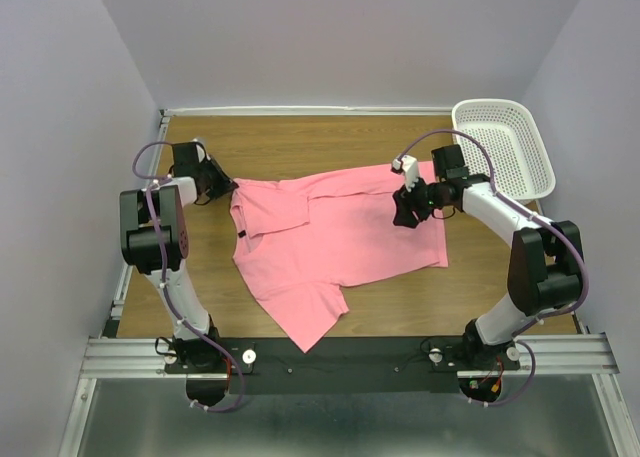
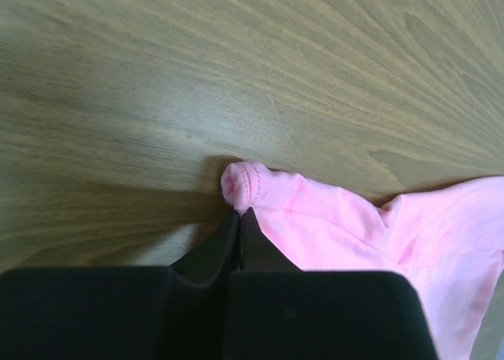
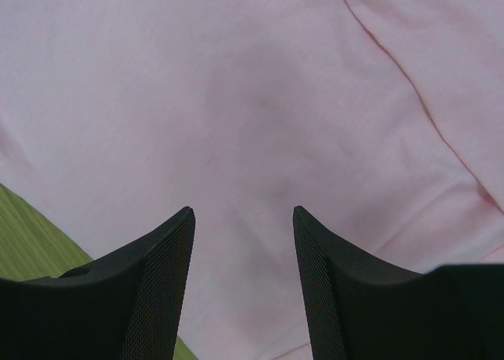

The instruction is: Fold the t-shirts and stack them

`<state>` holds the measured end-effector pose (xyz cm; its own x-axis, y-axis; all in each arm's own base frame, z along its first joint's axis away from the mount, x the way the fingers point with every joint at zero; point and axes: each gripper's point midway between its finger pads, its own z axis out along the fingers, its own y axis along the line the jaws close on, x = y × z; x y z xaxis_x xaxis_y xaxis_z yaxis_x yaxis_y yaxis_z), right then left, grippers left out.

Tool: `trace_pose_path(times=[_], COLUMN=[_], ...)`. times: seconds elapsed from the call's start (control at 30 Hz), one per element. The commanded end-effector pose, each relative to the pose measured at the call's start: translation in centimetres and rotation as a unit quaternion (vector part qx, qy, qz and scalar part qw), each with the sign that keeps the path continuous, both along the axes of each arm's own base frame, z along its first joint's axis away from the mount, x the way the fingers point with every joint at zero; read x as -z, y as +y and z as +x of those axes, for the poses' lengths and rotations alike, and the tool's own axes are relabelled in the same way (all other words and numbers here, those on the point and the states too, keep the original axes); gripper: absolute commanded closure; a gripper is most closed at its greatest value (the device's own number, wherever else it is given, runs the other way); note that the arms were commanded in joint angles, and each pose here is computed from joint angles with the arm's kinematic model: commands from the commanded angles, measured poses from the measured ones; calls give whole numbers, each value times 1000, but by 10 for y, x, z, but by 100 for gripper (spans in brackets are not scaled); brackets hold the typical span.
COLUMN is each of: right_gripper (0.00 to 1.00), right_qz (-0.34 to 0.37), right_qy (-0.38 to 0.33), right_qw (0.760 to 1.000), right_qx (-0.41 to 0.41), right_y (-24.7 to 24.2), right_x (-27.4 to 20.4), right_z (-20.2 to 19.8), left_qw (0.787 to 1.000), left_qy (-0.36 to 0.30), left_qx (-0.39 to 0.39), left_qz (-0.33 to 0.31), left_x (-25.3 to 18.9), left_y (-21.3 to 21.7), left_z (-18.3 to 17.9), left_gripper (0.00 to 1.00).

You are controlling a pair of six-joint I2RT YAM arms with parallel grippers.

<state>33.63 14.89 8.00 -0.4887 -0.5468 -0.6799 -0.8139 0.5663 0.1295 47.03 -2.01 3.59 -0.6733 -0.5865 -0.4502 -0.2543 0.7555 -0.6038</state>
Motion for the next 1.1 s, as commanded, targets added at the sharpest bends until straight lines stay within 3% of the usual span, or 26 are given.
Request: trace_pose_path(times=[0.0,0.67,0.77,0.8,0.9,1.07], right_gripper=[39,39,39,39,39,39], right_qz=[-6,-34,-41,-45,-45,-31], right_qy=[-10,-26,-20,-16,4,50], right_qw=[1000,997,994,992,989,989], right_qx=[18,72,100,113,142,137], right_y=[-7,-29,-41,-49,-64,-61], right_x=[-2,-8,-6,-4,5,27], right_z=[9,31,35,35,29,0], left_qw=[999,995,993,990,984,976], left_qy=[-18,-8,-14,-22,-46,-116], left_qx=[-24,-78,-85,-97,-115,-131], left_qz=[30,68,85,99,124,132], left_x=[-13,-26,-35,-45,-73,-131], left_y=[24,77,89,98,115,115], left_z=[12,16,18,18,18,4], left_gripper=[100,96,78,63,48,44])
